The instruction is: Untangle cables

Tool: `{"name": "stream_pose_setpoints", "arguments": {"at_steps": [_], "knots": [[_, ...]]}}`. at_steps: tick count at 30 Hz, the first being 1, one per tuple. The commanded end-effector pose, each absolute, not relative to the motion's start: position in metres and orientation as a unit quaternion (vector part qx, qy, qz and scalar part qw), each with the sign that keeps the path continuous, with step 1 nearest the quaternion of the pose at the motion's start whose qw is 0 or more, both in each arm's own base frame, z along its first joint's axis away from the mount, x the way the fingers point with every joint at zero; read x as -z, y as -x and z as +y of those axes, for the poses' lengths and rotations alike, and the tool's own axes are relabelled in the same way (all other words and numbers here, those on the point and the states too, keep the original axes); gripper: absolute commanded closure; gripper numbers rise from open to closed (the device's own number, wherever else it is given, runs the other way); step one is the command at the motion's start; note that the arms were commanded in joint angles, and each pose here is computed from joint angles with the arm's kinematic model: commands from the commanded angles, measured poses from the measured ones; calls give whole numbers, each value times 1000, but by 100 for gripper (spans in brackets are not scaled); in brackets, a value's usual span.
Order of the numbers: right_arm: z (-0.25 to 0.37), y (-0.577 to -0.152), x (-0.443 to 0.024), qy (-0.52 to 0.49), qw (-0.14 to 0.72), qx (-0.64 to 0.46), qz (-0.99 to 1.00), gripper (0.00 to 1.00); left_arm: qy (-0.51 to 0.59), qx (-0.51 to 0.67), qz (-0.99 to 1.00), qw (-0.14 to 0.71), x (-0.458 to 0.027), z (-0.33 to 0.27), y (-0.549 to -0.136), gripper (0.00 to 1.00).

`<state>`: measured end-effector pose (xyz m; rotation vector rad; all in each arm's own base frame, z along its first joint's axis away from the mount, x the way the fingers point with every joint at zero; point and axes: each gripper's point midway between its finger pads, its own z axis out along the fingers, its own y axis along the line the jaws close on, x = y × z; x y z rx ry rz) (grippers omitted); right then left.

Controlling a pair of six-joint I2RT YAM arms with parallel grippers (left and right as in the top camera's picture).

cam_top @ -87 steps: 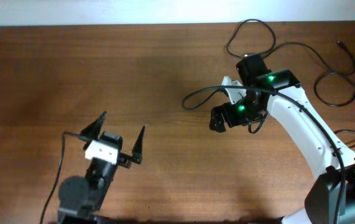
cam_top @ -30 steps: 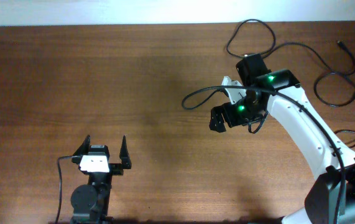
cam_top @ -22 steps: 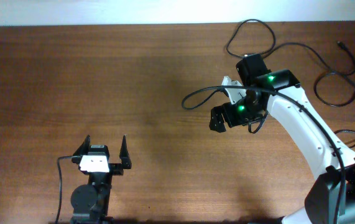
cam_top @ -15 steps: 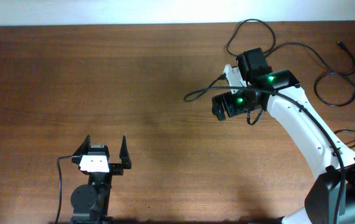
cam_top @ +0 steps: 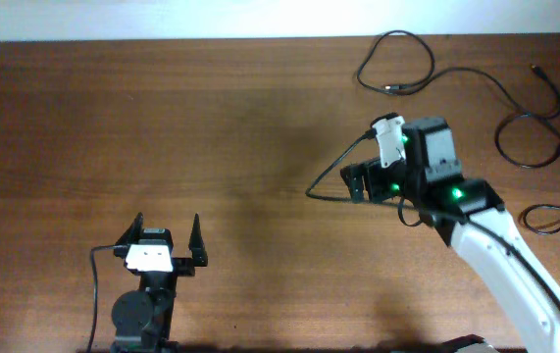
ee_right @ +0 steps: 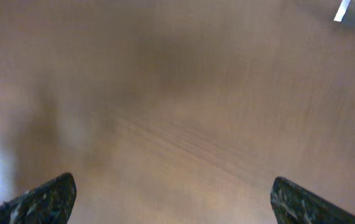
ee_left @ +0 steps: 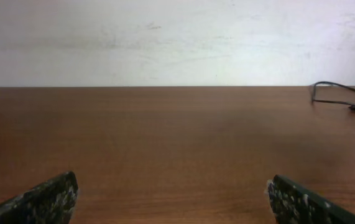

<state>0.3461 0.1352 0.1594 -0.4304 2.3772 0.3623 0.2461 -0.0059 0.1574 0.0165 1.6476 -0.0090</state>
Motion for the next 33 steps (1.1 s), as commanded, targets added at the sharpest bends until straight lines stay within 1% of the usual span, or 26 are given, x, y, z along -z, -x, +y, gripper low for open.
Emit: {"name": "stream_pose_setpoints", "arguments": {"at_steps": [1, 4, 11, 13, 14, 16, 21, 26, 28, 33], "knots": [[127, -336, -156, 159, 384, -135, 899, 1, -6, 9, 735, 678, -156, -6, -246, 1], [127, -335, -161, 160, 464, -143, 859, 1, -5, 9, 735, 678, -156, -6, -246, 1], [117, -303, -162, 159, 547, -148, 809, 1, -6, 9, 735, 678, -156, -6, -246, 1], [114, -295, -168, 159, 578, -151, 786, 1, -6, 9, 735, 678, -156, -6, -246, 1], [111, -287, -173, 157, 609, -151, 763, 1, -6, 9, 735, 678, -156, -6, -246, 1], [105, -276, -171, 150, 632, -146, 746, 1, -6, 9, 735, 678, -156, -6, -246, 1], [95, -259, -164, 140, 665, -139, 721, 1, -6, 9, 735, 678, -156, -6, -246, 1], [93, -250, -169, 150, 681, -130, 705, 1, -6, 9, 735, 678, -156, -6, -246, 1], [90, -247, -164, 163, 678, -112, 708, 1, -6, 9, 735, 678, -156, -6, -246, 1], [64, -243, -147, 131, 658, -80, 737, 1, -6, 9, 735, 678, -156, -6, -246, 1]]}}
